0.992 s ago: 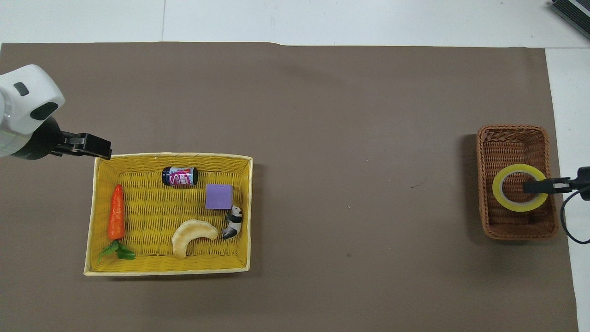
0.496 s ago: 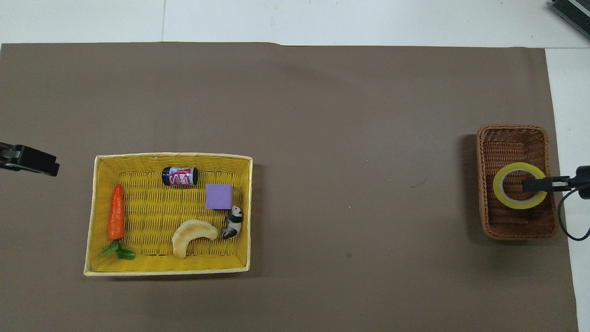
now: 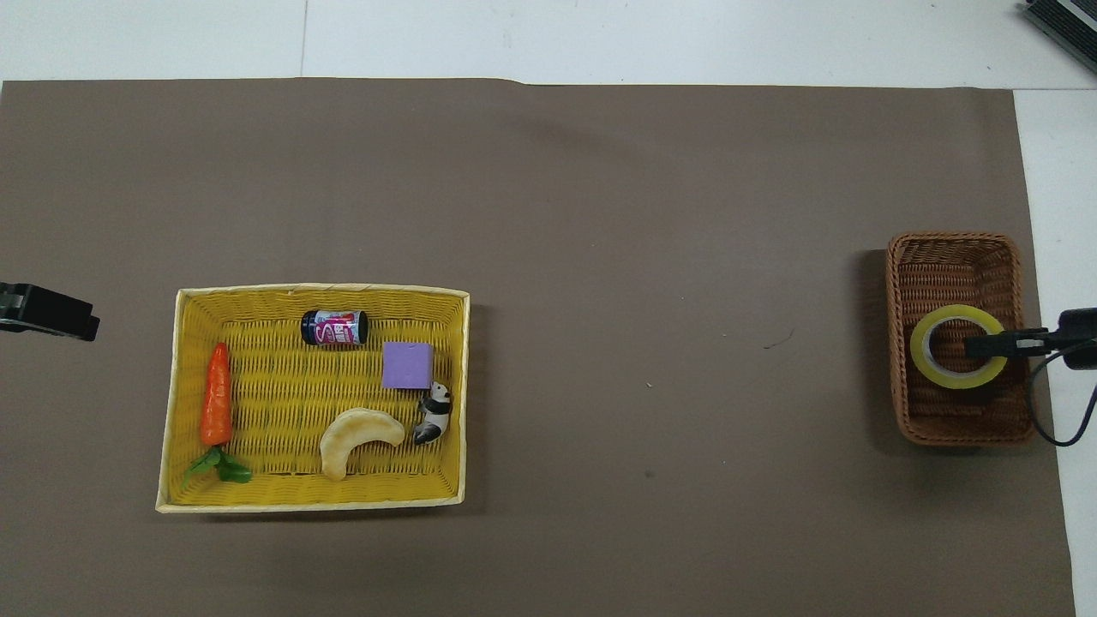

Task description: Move tape to another basket

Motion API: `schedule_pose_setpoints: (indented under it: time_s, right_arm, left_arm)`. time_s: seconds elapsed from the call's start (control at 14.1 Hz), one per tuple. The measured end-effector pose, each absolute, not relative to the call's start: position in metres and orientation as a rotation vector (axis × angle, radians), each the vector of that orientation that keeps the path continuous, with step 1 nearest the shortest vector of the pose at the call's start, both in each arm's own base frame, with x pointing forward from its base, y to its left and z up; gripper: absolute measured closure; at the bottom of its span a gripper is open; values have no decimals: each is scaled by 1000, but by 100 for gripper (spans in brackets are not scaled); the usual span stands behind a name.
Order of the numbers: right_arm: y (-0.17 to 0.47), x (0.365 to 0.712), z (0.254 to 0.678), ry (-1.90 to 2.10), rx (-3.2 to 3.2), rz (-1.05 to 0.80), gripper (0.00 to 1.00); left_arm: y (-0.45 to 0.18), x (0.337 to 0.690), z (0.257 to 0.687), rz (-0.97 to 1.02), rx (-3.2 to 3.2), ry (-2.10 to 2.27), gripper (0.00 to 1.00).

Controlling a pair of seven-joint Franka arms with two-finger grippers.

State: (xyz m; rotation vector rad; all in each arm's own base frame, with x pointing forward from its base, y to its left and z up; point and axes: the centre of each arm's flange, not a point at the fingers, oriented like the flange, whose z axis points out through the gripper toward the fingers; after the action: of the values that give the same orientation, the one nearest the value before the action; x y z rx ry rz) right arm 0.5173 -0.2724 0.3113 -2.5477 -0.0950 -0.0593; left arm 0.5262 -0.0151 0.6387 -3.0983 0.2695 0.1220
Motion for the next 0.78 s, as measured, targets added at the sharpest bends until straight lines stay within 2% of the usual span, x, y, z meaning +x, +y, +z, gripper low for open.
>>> schedule_pose_setpoints:
  time_s: [0.5,0.57,0.78]
  right_arm:
    - [-286,539,349,-81,-2595,-148,4]
    - [-287,545,360,-41,-2607,-160,0]
    - [-273,573,403,43,-2654,-198,0]
  left_arm:
    - [-15,526,640,119,-3098,269,0]
    - [-15,526,640,119,-3098,269,0]
    - [-15,526,640,119,-3098,269,0]
